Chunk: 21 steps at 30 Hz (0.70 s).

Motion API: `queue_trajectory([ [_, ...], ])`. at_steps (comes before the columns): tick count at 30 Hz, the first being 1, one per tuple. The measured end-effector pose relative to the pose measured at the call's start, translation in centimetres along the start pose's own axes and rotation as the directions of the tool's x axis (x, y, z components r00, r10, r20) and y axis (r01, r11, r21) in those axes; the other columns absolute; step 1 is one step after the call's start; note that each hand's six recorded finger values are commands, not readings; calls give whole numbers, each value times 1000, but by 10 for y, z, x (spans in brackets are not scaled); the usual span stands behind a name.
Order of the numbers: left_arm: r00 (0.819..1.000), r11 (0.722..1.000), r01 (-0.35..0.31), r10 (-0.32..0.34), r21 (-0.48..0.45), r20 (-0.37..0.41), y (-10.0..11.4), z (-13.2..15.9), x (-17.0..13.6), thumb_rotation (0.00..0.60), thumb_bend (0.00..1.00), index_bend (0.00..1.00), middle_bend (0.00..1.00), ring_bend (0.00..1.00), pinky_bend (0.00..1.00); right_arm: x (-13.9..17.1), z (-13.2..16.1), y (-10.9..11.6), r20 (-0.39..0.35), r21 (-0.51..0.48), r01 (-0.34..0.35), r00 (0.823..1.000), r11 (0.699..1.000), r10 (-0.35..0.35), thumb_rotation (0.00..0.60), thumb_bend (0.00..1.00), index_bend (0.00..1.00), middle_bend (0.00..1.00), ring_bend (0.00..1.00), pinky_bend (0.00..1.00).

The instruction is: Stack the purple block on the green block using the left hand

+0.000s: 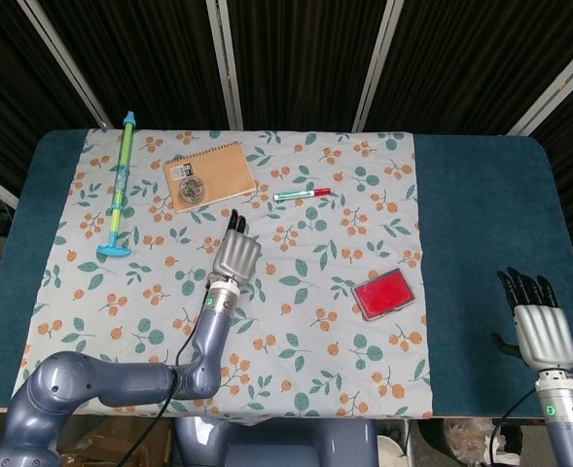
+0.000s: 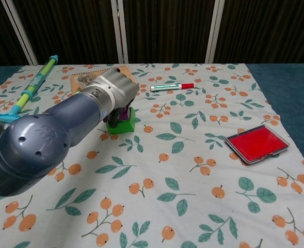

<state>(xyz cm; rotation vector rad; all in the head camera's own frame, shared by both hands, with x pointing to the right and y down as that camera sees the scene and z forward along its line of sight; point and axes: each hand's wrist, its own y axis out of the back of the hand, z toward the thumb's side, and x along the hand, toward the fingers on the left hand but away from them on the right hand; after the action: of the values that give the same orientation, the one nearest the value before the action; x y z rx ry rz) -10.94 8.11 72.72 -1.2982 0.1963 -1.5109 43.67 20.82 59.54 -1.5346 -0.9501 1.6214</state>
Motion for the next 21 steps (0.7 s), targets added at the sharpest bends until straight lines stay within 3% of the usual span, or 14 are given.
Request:
queue_trajectory([
  [7, 1000, 999, 5, -5, 32, -7, -6, 1, 0, 600, 298, 502, 555, 103, 0, 0, 1, 0, -3, 0, 0, 1000, 1000, 0, 600, 223, 36, 64, 97, 0],
  [14, 999, 999, -33, 34, 25, -10, 4, 0, -1, 600, 298, 471, 543, 96, 0, 0, 1, 1, -4, -1, -1, 1000, 1000, 1, 600, 223, 36, 64, 97, 0],
  [21, 996, 996, -91, 91, 12, -14, 17, -4, -2, 600, 292, 340, 432, 63, 0, -1, 2, 2, -8, -4, 2, 1000, 1000, -2, 600, 223, 36, 64, 97, 0],
])
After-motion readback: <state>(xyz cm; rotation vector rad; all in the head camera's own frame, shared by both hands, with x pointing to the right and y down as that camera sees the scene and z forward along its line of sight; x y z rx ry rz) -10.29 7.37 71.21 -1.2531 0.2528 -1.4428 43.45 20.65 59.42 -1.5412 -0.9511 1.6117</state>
